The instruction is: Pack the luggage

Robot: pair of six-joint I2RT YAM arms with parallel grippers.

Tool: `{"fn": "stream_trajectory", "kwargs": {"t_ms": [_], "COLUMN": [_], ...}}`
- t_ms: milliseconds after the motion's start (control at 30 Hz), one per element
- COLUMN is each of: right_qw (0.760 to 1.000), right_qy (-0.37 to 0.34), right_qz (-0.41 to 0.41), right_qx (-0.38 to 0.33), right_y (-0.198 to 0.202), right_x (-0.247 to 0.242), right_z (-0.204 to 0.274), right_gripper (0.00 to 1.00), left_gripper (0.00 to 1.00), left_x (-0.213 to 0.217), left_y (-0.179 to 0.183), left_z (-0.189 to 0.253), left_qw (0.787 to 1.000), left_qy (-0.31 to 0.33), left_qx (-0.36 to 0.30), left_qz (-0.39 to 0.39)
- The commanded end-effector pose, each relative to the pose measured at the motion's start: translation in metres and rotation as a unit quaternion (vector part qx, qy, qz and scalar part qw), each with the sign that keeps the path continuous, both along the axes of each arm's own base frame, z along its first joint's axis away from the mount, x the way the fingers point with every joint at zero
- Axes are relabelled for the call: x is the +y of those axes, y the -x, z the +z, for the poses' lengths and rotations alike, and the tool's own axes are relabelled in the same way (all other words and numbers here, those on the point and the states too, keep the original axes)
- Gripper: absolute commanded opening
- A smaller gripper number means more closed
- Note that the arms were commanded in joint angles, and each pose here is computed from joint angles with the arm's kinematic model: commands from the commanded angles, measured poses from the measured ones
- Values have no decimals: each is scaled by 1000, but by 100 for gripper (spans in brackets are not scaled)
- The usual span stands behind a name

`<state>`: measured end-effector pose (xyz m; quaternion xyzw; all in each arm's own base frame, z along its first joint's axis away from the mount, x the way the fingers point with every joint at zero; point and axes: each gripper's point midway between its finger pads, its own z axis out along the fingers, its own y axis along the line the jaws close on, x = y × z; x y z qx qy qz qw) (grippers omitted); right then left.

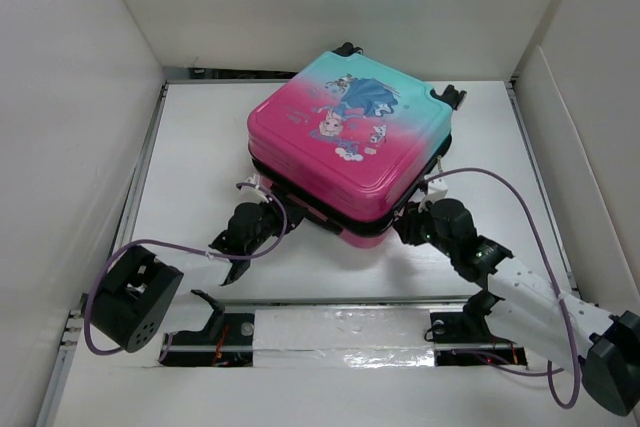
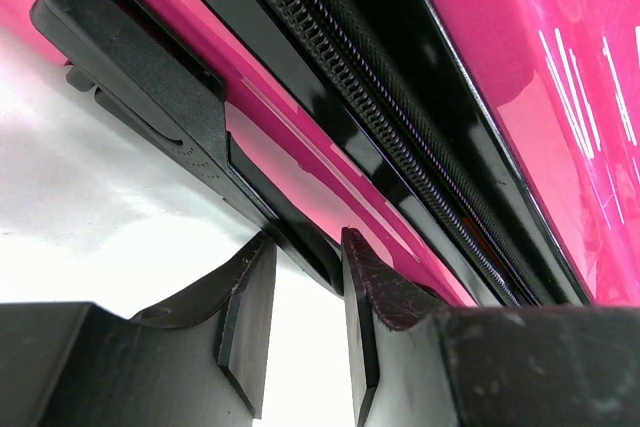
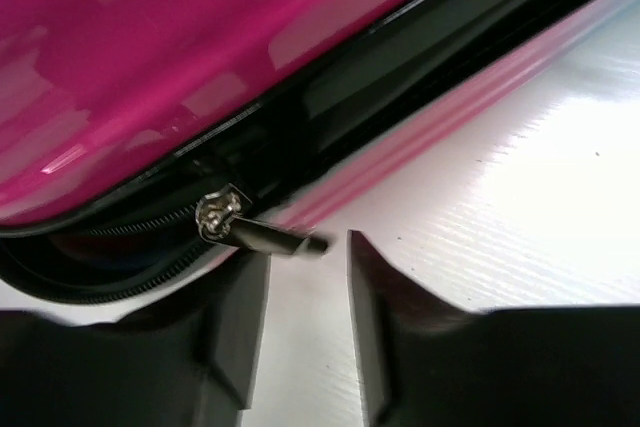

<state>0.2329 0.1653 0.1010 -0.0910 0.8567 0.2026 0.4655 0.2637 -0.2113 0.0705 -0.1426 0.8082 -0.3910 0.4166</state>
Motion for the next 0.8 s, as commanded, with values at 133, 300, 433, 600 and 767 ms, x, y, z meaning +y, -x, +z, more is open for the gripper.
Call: {"fn": "stream_trajectory", "kwargs": {"t_ms": [133,300,433,600,767], "right_qw": [993,991,993,988,976], "right_qy": [-36,-41,-53,-50,-52], "right_qz": [-4,10,59,145,209], "right_qx": [-111,-125,-87,2,42], "right_y": [-28,-25,-4,59,107], "right_x": [11,17,37,73,97], "right_z": [61,69,55,19,17], "right_gripper": [19,1,0,0,0], "left_gripper": [0,0,0,0,0], "left_x": [-32,-32,-34,-37,-39], "left_y": [5,6,6,1,-5], "left_z": [29,29,34,45,54], "left_qw": [995,995,994,993,992], "left_qy": [21,22,33,46,59], "left_qx": [-51,-52,-56,-70,-82], "left_qz": [-81,-82,-83,-82,-73]}}
